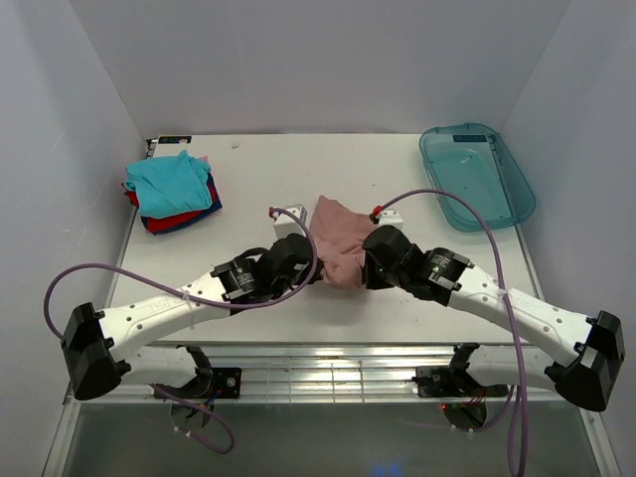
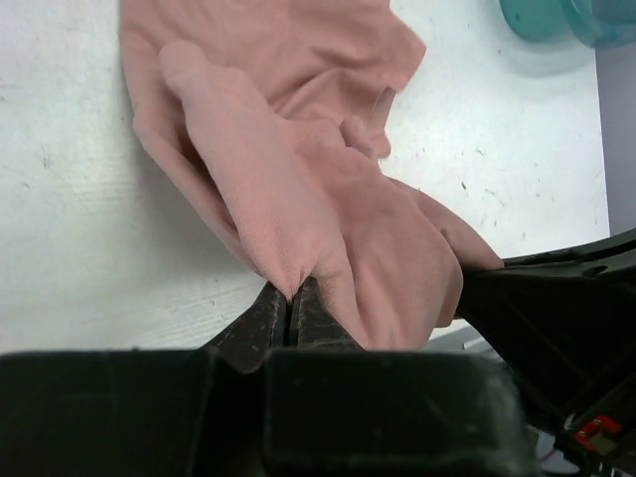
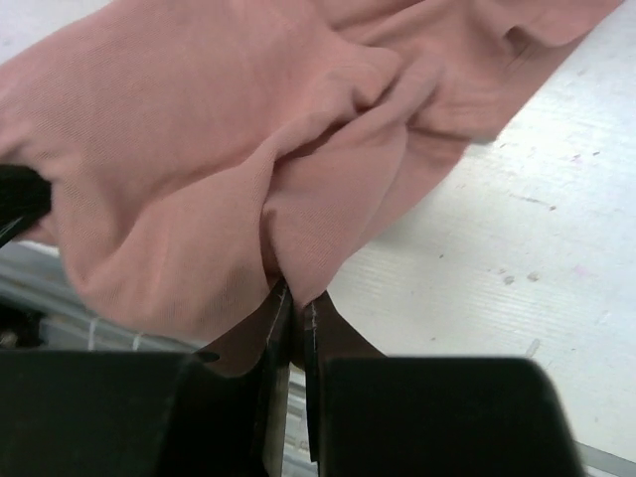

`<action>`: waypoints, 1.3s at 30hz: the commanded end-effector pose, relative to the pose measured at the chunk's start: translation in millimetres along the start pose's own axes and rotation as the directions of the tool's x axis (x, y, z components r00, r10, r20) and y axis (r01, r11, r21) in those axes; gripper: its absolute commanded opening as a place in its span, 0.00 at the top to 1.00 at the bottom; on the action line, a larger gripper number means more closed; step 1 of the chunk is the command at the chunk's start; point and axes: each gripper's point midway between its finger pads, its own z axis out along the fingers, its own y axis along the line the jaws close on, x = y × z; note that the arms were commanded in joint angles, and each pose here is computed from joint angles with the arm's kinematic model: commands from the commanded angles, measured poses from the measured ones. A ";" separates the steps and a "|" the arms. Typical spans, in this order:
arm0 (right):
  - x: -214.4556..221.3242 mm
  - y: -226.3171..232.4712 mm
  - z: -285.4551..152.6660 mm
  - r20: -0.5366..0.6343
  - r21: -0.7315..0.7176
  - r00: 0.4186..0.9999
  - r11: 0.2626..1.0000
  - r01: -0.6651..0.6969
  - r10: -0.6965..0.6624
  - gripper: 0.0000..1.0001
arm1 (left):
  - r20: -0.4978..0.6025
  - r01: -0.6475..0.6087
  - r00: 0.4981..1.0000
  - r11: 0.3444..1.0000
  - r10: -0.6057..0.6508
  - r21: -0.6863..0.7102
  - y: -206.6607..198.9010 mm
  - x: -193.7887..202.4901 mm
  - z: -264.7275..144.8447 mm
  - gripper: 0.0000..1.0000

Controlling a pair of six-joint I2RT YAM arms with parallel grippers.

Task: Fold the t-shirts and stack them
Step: Fold the tshirt

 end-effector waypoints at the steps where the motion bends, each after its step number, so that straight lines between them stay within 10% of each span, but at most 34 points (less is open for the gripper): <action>1: -30.0 -19.7 6.9 0.094 0.174 0.995 0.985 0.016 -0.033 0.92 | 0.107 -0.027 0.994 0.997 0.035 -0.074 9.7 -28.8 10.7 1.00; 35: -130.4 -121.6 111.3 0.117 0.465 0.993 0.885 -0.022 -0.037 0.92 | 0.106 -0.106 0.989 0.994 0.107 -0.014 30.7 -124.5 214.3 1.00; 39: -162.1 -128.7 107.9 0.174 0.520 0.983 0.853 -0.040 -0.060 0.62 | 0.133 -0.134 0.981 0.988 0.144 -0.077 28.6 -148.5 222.1 0.35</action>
